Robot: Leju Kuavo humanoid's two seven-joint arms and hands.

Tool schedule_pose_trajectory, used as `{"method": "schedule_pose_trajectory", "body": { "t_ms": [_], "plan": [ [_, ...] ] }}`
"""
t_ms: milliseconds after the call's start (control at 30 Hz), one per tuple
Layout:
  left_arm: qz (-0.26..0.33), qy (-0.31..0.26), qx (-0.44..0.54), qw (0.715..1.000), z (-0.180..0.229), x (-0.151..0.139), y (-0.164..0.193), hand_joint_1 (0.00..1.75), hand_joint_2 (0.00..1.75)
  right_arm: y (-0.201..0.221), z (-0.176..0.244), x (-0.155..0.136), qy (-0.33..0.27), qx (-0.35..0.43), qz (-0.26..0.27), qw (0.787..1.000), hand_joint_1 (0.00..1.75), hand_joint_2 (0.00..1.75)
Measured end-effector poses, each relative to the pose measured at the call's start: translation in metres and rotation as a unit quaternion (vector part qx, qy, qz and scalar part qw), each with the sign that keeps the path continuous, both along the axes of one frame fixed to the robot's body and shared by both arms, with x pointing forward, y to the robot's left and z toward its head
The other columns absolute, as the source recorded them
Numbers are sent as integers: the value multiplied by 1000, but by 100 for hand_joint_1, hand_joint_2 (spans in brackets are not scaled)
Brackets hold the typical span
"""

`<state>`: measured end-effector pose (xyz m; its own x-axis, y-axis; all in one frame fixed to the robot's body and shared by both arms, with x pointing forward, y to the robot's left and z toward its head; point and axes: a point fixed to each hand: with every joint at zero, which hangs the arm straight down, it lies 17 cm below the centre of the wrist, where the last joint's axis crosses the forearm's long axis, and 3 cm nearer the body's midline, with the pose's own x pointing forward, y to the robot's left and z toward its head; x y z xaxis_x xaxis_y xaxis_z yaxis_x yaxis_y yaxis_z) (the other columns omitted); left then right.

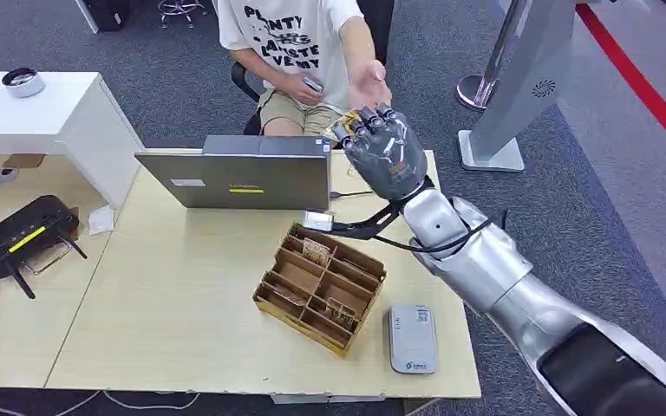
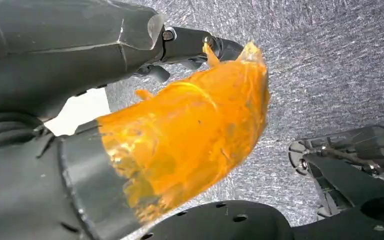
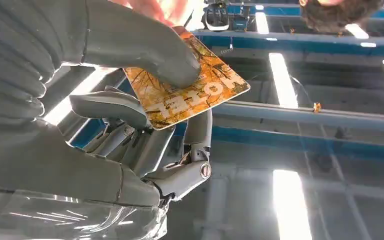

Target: Pass the card to the sensor for recognition and then transmit it.

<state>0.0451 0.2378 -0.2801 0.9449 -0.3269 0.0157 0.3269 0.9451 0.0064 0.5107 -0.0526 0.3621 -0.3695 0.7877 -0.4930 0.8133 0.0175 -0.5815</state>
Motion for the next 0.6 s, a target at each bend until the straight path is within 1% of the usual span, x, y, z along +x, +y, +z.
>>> {"method": "schedule_pose_trajectory", "body": {
  "t_ms": [67,100,133,167,200,600],
  "plan": [
    [-1,-1,0,1000,0,0,0,0,0,-1,-2,7,0,-10,-8,1000,175,175],
    [-1,-1,0,1000,0,0,0,0,0,-2,-4,9,1,-15,-11,1000,52,175],
    [-1,-1,0,1000,0,0,0,0,0,-3,-5,11,2,-18,-13,1000,0,175],
    [-1,-1,0,1000,0,0,0,0,0,-3,-7,13,3,-23,-16,1000,0,175],
    [-1,-1,0,1000,0,0,0,0,0,-4,-8,15,4,-25,-19,1000,0,0],
    [-3,0,0,1000,0,0,0,0,0,-26,-23,32,11,-24,-67,997,0,0]
  ]
}}
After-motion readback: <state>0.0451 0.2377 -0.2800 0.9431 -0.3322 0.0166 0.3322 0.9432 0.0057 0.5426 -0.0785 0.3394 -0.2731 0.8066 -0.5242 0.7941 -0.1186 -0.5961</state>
